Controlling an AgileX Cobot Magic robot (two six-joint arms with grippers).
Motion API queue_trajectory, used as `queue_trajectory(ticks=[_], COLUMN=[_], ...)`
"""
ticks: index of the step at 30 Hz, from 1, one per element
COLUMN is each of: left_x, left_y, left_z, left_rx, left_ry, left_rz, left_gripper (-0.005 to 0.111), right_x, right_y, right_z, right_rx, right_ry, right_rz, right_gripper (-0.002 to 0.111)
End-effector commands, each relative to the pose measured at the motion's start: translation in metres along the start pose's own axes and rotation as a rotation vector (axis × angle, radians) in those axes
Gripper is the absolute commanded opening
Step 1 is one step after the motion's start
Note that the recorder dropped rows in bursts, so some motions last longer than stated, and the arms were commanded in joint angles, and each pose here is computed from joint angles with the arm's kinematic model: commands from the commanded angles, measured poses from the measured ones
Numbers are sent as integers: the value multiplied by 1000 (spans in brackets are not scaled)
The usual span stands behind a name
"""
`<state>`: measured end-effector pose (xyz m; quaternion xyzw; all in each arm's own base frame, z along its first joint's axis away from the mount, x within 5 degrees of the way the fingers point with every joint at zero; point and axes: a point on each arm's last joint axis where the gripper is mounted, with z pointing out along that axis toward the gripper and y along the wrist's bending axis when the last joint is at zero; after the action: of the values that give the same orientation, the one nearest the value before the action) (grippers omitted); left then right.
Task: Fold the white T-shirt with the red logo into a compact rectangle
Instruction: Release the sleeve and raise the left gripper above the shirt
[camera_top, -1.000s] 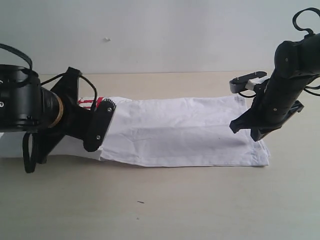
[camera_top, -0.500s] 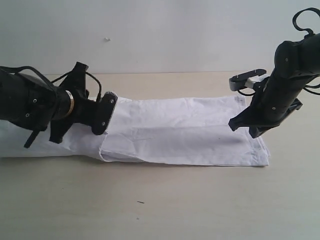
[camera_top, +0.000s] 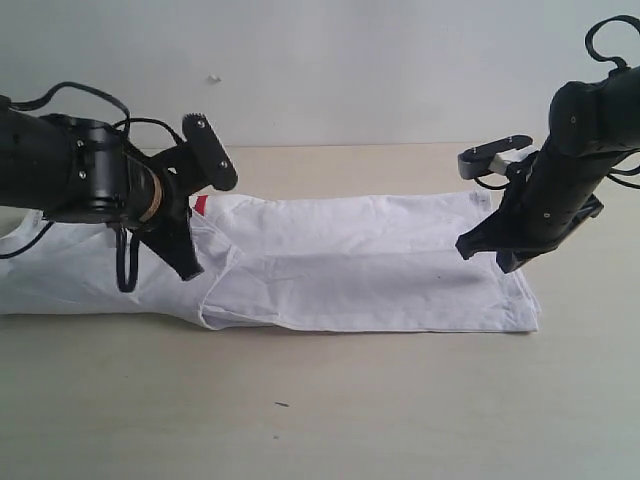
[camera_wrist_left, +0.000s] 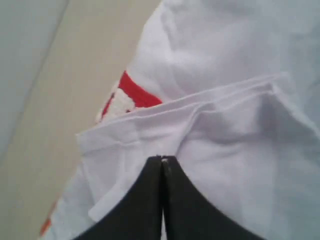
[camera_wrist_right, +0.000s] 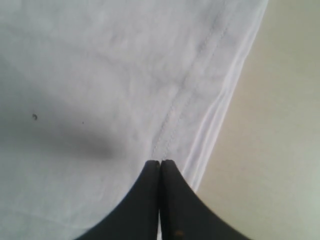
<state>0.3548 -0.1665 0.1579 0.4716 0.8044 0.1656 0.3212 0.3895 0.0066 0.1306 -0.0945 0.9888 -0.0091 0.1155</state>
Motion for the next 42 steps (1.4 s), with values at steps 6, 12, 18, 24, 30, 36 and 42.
queue_trajectory(ticks=[6, 12, 18, 24, 30, 36, 42], left_x=[27, 53, 52, 44, 32, 22, 12], left_y=[37, 57, 50, 64, 71, 79, 70], left_z=[1, 23, 49, 56, 57, 46, 23], left_rx=[504, 431, 368, 225, 131, 214, 407], left_ry=[221, 222, 169, 33, -85, -24, 80], left_rz=[-450, -557, -552, -639, -649, -609, -322], left_gripper=[0, 0, 0, 0, 0, 0, 1], right_x=[0, -1, -2, -3, -5, -7, -7], right_y=[0, 0, 2, 2, 2, 1, 1], right_z=[-4, -4, -4, -4, -4, -4, -4], right_rx=[1, 2, -25, -23, -18, -14, -16], right_ry=[-8, -13, -28, -30, -54, -78, -75], right_rz=[-8, -8, 31, 29, 29, 29, 31], right_gripper=[0, 0, 0, 0, 0, 0, 0])
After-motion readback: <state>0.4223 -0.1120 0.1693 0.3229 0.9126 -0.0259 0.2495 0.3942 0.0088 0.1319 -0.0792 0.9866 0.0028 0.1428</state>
